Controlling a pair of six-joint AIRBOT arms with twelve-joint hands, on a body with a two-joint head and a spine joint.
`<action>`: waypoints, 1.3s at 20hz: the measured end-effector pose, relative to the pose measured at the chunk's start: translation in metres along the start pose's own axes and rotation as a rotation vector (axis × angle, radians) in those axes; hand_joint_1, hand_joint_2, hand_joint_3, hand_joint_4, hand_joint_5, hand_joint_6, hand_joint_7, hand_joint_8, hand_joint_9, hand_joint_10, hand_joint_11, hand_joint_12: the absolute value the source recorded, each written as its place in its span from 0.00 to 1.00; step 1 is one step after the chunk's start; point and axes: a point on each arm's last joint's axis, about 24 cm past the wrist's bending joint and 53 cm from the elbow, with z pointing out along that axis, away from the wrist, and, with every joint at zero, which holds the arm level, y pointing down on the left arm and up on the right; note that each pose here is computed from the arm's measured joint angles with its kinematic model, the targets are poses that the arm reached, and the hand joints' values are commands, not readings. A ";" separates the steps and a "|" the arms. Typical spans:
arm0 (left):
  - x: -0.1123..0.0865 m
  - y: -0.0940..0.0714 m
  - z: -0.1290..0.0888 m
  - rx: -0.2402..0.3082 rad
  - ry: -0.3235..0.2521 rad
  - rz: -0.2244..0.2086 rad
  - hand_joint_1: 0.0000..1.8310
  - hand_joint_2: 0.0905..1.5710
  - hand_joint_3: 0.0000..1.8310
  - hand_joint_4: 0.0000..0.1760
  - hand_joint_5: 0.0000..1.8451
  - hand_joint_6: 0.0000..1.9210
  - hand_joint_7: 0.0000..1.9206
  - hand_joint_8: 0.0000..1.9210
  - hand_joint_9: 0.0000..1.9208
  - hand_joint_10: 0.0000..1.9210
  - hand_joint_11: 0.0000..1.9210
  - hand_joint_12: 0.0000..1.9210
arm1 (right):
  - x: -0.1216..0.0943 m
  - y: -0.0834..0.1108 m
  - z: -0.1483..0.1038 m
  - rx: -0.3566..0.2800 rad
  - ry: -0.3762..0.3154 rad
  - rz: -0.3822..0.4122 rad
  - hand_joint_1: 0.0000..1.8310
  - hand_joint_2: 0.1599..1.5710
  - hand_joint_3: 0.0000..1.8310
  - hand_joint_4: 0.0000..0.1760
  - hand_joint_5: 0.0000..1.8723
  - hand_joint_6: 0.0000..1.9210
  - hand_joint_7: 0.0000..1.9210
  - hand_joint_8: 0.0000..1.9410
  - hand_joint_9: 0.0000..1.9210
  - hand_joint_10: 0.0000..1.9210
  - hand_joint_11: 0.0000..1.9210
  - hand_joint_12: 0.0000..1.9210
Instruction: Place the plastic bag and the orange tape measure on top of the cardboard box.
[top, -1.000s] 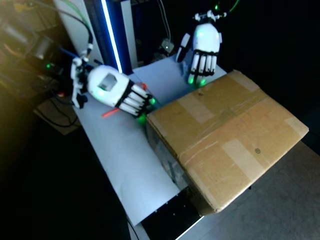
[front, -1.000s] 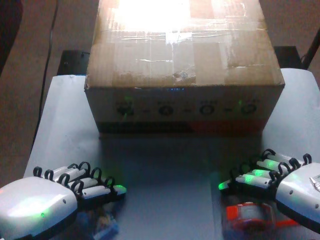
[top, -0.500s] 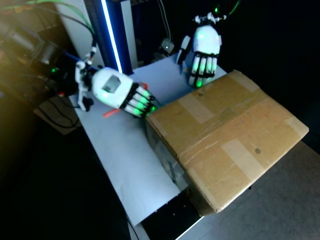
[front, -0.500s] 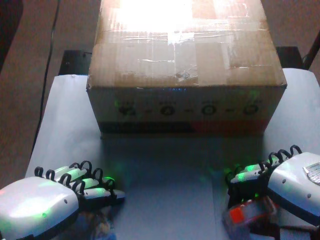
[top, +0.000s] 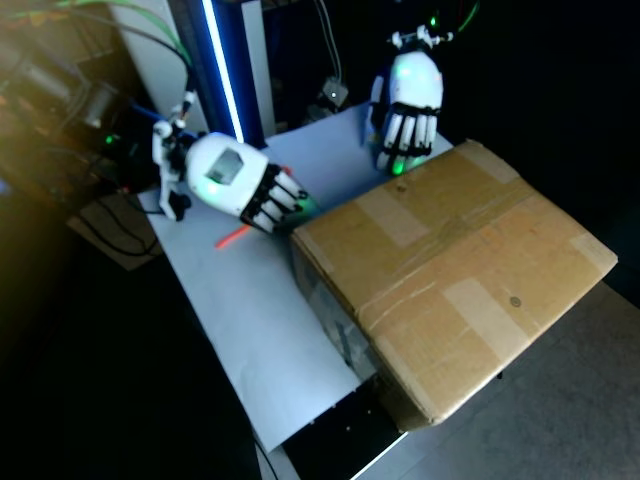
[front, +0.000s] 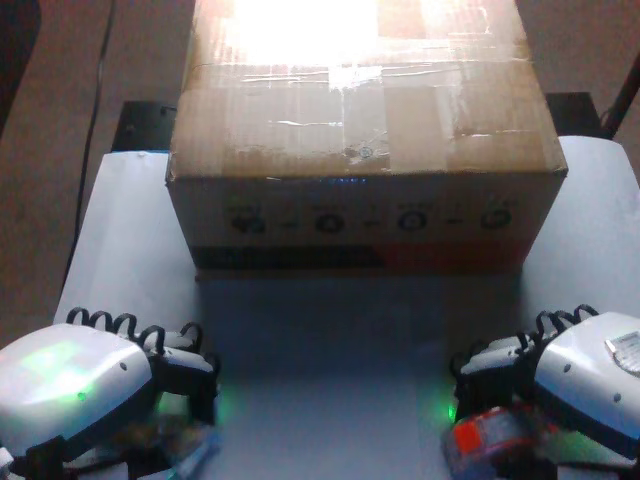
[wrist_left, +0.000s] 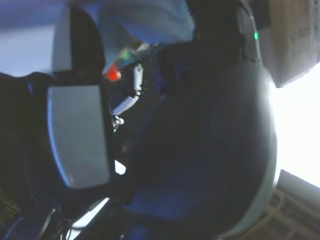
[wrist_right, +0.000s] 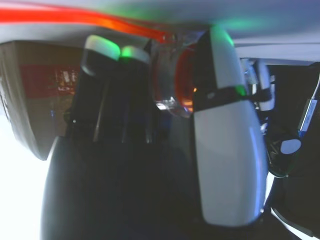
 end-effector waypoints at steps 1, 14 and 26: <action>0.001 0.000 0.000 0.002 0.003 0.007 0.80 0.71 0.00 0.00 0.45 0.54 0.42 0.60 0.48 0.66 0.44 0.85 | 0.000 0.000 -0.001 0.000 0.007 -0.007 0.68 0.73 0.00 0.00 0.49 0.41 0.42 0.81 0.52 0.92 0.52 0.96; -0.028 -0.017 0.007 0.054 -0.046 0.055 0.75 0.75 0.00 0.00 0.43 0.62 0.37 0.68 0.43 0.72 0.37 0.82 | -0.020 0.024 -0.009 -0.042 -0.009 -0.086 0.68 0.72 0.00 0.00 0.51 0.40 0.43 0.80 0.49 0.92 0.47 0.98; -0.121 -0.050 -0.032 0.175 -0.329 0.051 0.74 0.72 0.00 0.00 0.47 0.58 0.40 0.61 0.48 0.67 0.44 0.74 | -0.089 0.099 -0.023 -0.240 -0.201 -0.195 0.66 0.71 0.00 0.00 0.48 0.55 0.44 0.96 0.51 0.97 0.57 0.98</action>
